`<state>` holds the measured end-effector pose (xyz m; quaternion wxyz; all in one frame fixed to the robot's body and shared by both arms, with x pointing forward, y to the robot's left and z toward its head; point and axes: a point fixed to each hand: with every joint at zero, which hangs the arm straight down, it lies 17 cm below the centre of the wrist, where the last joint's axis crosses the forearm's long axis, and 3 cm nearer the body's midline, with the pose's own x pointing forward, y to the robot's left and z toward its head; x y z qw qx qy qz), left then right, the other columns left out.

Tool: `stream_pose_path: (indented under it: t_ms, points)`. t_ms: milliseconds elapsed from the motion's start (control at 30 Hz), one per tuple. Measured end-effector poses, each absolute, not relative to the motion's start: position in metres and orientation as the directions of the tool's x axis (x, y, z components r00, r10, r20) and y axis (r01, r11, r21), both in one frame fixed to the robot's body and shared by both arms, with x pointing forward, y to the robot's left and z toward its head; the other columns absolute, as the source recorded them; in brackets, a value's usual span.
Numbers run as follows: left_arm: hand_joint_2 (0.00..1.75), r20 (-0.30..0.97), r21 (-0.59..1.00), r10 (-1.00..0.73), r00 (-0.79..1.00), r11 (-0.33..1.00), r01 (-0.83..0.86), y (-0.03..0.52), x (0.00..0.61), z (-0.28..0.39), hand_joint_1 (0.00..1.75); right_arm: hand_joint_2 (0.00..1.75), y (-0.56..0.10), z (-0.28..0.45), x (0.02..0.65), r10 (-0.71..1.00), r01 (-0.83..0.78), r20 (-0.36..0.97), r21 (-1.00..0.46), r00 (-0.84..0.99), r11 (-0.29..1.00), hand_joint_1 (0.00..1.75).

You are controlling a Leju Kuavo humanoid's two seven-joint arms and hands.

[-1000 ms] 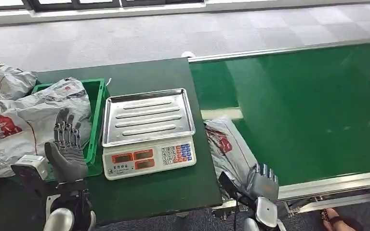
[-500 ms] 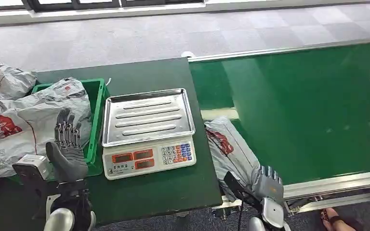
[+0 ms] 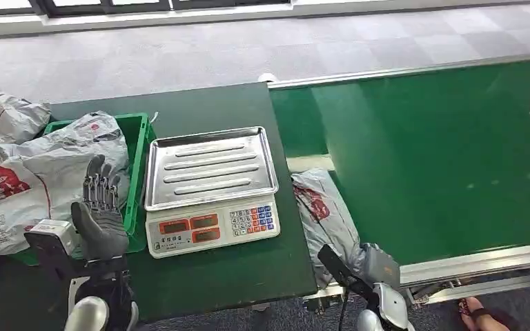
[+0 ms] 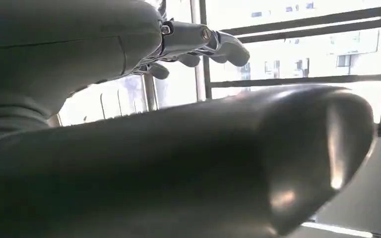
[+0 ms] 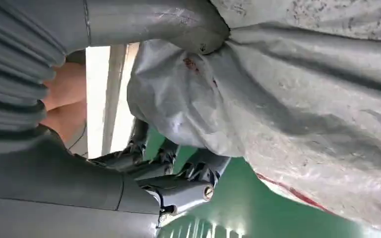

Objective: Moved the parcel from conveyor to table for the left to box.

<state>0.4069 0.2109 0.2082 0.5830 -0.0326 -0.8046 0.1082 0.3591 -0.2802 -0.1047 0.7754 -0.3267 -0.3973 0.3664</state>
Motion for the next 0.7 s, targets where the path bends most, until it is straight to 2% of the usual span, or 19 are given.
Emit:
stream_pose_path:
  t_ms: [467, 700]
  points:
    - [0.00, 0.930, -0.216, 0.183, -0.319, 0.974, -0.072, 0.210, 0.407, 0.208, 0.00, 1.75, -0.267, -0.096, 0.361, 0.820, -0.273, 0.420, -0.797, 0.389, 0.538, 1.75]
    - [0.00, 0.928, -0.218, 0.185, -0.324, 0.974, -0.069, 0.208, 0.407, 0.210, 0.00, 1.75, -0.272, -0.068, 0.369, 0.804, -0.167, 0.482, -0.812, 0.349, 0.560, 1.75]
